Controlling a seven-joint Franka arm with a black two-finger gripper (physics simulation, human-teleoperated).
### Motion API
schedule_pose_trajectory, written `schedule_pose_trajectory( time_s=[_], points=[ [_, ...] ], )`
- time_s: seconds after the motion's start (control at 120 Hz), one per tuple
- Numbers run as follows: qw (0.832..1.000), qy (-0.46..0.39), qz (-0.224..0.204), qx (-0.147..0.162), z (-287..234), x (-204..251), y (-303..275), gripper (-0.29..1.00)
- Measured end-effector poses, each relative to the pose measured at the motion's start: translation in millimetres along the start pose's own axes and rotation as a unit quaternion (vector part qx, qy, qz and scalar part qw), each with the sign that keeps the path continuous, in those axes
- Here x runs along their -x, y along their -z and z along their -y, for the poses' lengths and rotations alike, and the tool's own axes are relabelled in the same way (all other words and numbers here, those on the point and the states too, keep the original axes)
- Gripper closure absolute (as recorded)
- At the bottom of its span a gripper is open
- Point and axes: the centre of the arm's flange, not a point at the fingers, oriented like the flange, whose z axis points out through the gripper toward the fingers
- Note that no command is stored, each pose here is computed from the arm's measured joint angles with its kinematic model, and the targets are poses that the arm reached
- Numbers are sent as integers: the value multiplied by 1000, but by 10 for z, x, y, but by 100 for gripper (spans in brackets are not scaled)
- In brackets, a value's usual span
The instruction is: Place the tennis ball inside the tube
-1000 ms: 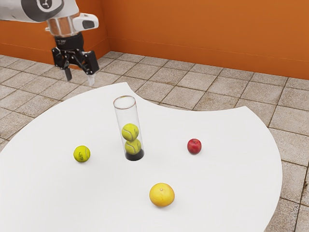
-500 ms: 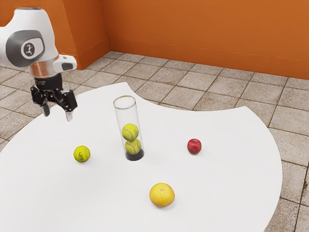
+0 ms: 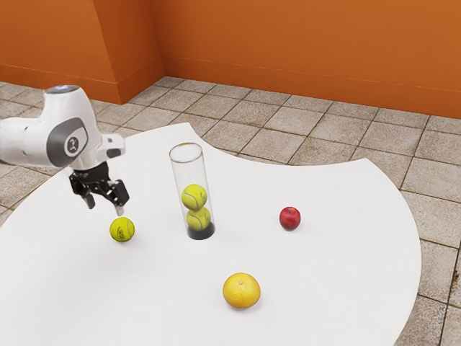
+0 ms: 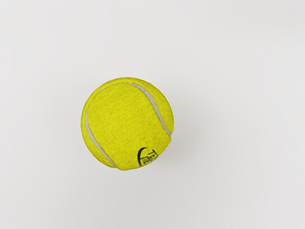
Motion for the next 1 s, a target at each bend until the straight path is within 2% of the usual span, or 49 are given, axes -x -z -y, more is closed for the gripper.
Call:
schedule_pose_trajectory(
  time_s=[0.392, 1.0],
  points=[
    [1000, 10, -2, 24, 128, -317, -713, 0],
    [1000, -2, 18, 24, 241, -528, -1151, 0]
  ],
)
